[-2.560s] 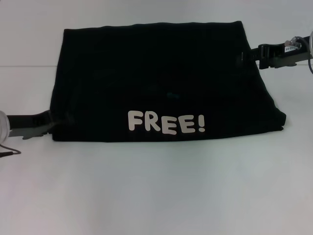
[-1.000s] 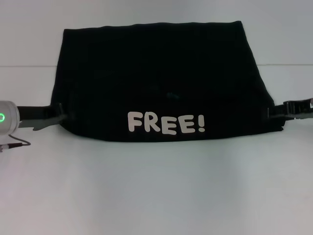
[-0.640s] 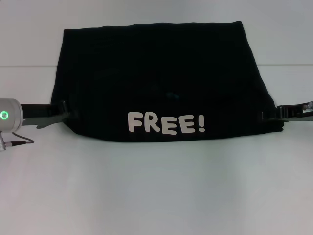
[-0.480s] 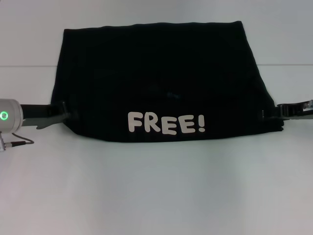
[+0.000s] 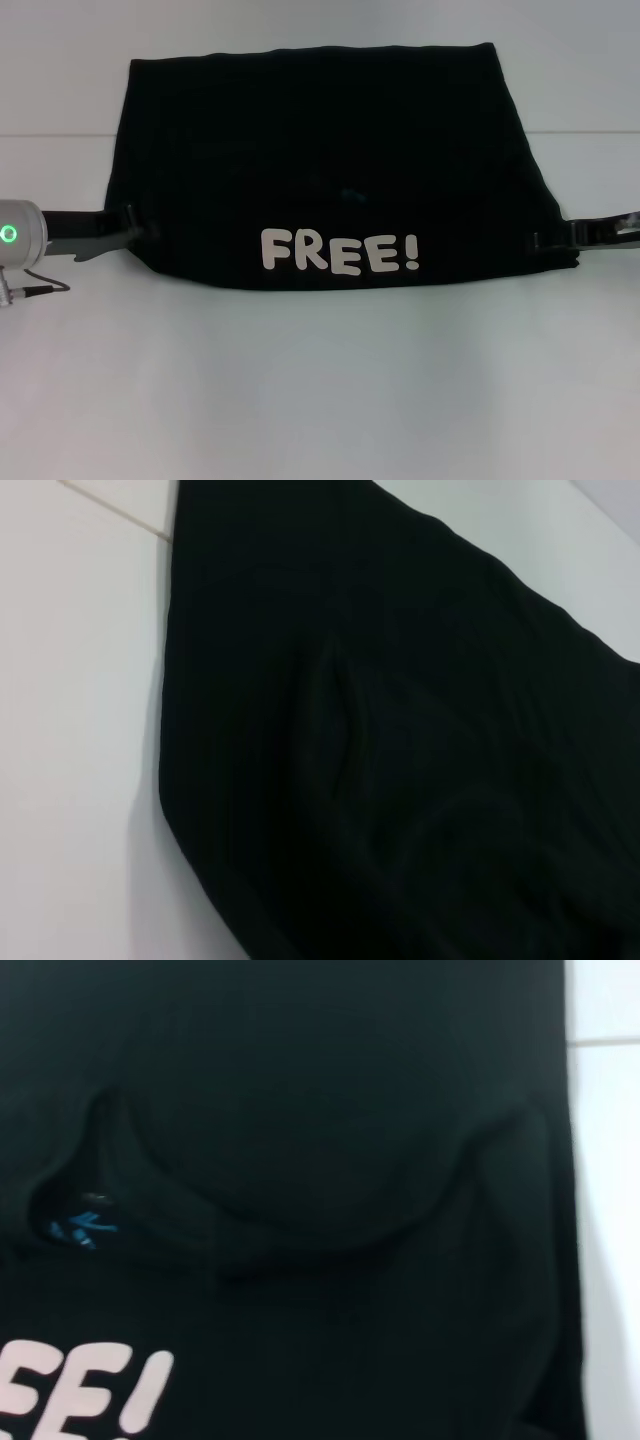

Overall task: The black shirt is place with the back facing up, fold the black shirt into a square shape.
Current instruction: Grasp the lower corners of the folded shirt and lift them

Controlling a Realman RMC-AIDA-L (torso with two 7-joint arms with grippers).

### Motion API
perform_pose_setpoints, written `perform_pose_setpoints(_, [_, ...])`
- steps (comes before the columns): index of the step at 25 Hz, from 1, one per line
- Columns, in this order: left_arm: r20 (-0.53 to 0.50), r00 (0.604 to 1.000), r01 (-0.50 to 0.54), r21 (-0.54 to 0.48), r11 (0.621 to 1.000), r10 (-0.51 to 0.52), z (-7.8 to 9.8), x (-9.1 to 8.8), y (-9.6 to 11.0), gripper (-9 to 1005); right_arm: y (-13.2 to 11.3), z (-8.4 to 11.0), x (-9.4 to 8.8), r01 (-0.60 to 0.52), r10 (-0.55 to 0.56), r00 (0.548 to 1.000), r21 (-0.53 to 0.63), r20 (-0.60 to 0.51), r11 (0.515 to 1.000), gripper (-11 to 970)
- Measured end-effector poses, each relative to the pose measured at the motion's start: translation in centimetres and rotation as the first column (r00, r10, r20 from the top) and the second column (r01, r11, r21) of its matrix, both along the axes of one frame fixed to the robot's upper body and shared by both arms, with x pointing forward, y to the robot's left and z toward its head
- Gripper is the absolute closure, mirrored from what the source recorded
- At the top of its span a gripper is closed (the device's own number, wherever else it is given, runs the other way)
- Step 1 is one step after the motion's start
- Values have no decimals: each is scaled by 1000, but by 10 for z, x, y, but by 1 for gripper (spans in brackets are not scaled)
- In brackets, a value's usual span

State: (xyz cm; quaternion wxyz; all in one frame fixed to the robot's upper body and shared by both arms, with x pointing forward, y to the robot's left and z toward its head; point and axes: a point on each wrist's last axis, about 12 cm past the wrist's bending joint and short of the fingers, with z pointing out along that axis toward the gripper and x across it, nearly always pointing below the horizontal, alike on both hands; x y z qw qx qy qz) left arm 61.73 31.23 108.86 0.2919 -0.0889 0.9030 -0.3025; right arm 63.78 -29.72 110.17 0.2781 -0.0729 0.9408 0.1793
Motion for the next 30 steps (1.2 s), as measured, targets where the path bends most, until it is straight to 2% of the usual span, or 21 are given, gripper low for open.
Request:
perform_pose_setpoints(9, [10, 1000, -9, -3, 1000, 9, 2, 2, 1, 994, 20, -4, 3, -48, 48, 999, 16, 12, 999, 216])
perform_pose_setpoints(17, [21, 1000, -8, -7, 1000, 8, 5, 4, 1, 995, 9, -2, 3, 15, -15, 1000, 33, -21, 999, 230])
perform_pose_setpoints(28, [25, 1000, -8, -11, 1000, 8, 5, 3, 1, 995, 5, -1, 4, 23, -22, 999, 31, -28, 999, 460])
perform_pose_setpoints(30, [25, 1000, -6, -11, 1000, 7, 5, 3, 1, 995, 3, 0, 3, 33, -32, 999, 32, -33, 999, 556])
